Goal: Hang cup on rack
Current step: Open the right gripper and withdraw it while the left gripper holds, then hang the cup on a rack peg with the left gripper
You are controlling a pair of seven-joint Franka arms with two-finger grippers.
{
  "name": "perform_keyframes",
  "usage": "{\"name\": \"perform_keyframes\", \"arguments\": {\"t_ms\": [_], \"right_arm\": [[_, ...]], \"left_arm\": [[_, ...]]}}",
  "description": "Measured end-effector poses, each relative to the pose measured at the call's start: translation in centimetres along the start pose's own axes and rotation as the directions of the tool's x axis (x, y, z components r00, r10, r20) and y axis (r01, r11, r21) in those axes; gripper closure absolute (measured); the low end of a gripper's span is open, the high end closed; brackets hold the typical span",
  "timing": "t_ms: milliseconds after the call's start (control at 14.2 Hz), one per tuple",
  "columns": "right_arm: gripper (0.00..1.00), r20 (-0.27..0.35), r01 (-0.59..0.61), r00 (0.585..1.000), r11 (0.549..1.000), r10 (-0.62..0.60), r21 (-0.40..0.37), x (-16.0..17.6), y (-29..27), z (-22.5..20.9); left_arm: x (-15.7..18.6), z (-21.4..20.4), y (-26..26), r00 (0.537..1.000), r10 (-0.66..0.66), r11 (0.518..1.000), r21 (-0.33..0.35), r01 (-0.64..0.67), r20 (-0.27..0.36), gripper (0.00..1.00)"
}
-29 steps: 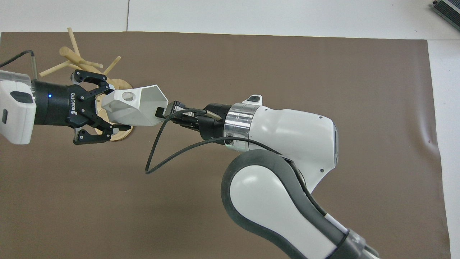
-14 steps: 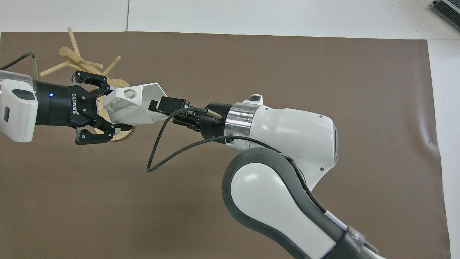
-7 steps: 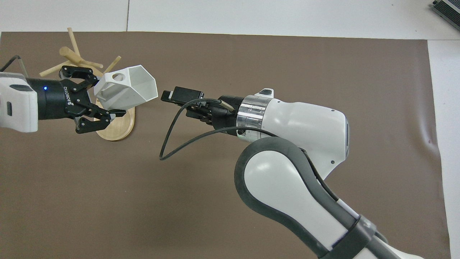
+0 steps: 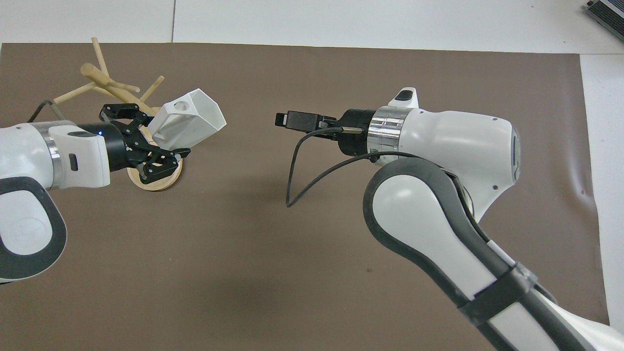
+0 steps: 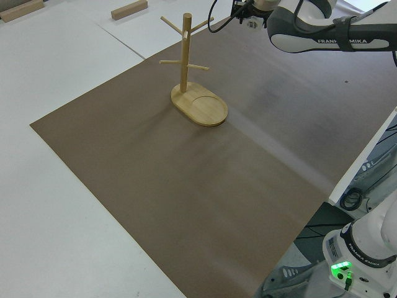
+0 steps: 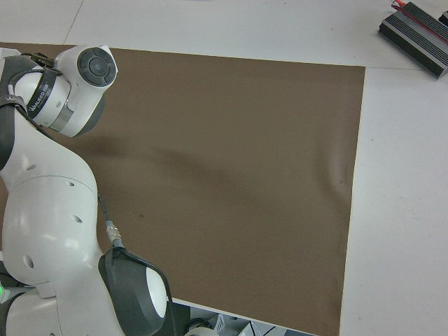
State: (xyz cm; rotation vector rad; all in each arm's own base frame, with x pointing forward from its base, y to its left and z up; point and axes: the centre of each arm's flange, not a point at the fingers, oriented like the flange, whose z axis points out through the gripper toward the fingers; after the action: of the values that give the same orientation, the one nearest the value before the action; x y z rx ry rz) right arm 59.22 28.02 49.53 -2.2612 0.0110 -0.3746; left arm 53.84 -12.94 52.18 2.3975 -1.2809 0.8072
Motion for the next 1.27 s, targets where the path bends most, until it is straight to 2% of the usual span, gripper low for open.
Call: {"name": "perform_keyframes", "arguments": {"t_ms": [141,353,564,705,776,917,1269], "right_arm": [[0.0,0.096,0.144,0.987,0.981,-0.132,-0.128,1.3,3.5,-2.2],[0.0,0.279,0.348,0.923,0.888,-0.266,-0.301,2.4,9.0,-6.3],[0.0,0.425,0.464,0.862,0.765,-0.275,-0.447,3.0,13.0,-10.5],[0.0,0.486,0.508,0.838,0.684,-0.249,-0.525,3.3,14.7,-13.2],[0.0,0.499,0.509,0.836,0.663,-0.228,-0.548,3.4,15.3,-14.6],[0.0,0.503,0.479,0.847,0.659,-0.173,-0.58,3.3,16.4,-17.5],[0.0,0.439,0.348,0.898,0.671,-0.038,-0.655,3.1,18.8,-26.2]], "left_arm": [[-0.3,0.6,0.3,1.0,-0.012,1.0,0.029,0.011,0.014,0.26],[-0.9,0.9,0.1,1.0,-0.006,0.998,0.059,0.004,0.031,0.26],[-1.0,1.0,0.1,0.996,-0.023,0.996,0.092,0.016,0.083,0.26],[-0.6,1.5,0.7,0.989,-0.063,0.991,0.127,0.046,0.136,0.26],[-0.4,1.7,1.0,0.984,-0.104,0.986,0.143,0.083,0.148,0.26],[-0.1,2.1,1.4,0.975,-0.163,0.978,0.157,0.139,0.153,0.26],[0.2,2.2,0.3,0.971,-0.191,0.972,0.167,0.167,0.142,0.26]]}}
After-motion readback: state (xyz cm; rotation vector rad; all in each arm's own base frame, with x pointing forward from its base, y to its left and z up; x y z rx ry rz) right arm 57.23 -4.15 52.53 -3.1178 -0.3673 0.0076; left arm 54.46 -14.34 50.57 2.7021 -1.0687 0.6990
